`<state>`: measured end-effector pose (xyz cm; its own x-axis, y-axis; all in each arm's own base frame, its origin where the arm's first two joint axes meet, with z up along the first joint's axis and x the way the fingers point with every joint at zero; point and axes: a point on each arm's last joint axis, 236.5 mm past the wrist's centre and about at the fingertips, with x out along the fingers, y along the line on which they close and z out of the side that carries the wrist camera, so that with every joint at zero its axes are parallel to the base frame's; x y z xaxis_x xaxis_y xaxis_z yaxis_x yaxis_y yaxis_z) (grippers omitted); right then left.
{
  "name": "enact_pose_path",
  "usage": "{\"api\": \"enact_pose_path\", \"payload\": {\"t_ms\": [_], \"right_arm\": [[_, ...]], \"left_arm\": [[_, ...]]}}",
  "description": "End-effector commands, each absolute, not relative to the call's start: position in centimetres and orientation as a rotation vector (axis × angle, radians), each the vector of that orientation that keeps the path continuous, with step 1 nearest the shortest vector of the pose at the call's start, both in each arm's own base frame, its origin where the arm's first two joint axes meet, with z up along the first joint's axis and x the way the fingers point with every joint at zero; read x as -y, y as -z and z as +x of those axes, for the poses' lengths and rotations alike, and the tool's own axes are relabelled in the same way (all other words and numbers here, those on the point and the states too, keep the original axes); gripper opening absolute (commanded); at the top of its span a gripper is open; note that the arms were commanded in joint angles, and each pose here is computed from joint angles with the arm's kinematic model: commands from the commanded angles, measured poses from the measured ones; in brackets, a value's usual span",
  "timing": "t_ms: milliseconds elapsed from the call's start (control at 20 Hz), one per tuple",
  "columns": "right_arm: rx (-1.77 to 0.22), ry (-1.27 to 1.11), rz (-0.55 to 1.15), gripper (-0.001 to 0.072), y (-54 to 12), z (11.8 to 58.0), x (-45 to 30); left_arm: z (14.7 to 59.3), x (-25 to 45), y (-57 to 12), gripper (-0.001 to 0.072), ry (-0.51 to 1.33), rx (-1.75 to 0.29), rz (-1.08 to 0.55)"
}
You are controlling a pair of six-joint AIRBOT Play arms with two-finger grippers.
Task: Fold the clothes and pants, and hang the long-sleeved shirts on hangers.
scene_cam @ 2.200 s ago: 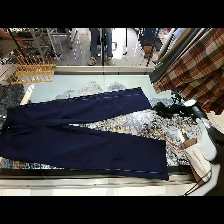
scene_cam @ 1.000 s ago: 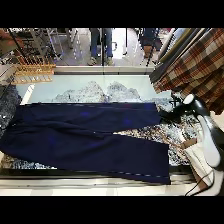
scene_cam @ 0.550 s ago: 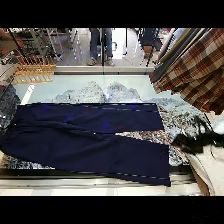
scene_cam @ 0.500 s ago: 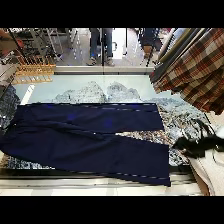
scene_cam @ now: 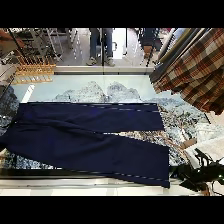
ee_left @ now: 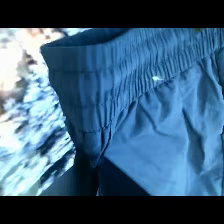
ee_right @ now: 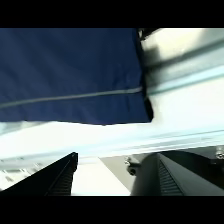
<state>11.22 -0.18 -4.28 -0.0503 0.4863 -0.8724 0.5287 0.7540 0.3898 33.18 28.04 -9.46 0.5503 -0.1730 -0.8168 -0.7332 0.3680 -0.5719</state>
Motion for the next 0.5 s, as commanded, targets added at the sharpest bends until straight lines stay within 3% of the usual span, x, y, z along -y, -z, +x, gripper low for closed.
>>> {"api": "enact_pose_path", "payload": {"t_ms": [0,50,100,350,400,450], "right_arm": [[-1.715,-0.020,0.789,0.0560,6.5,10.8,0.2],[-1.701,-0.056,0.779,0.0497,6.9,11.4,0.3],[-1.690,-0.083,0.783,0.0480,7.2,11.9,0.2],[-1.797,-0.269,0.673,0.0462,8.8,11.6,-1.7],[-1.831,-0.294,0.631,0.0434,9.2,11.3,-2.1],[-1.867,-0.326,0.590,0.0325,9.4,10.9,-2.5]], "left_arm": [[34.0,-28.2,9.5,0.0012,-0.424,-0.921,-1.178],[33.9,-28.2,9.5,0.0012,-0.422,-0.923,-1.181],[33.9,-28.2,9.5,0.0012,-0.421,-0.924,-1.182],[33.9,-28.0,9.5,0.0012,-0.418,-0.927,-1.187],[33.9,-28.0,9.5,0.0012,-0.417,-0.928,-1.188],[33.9,-28.0,9.5,0.0012,-0.417,-0.928,-1.188]]}}
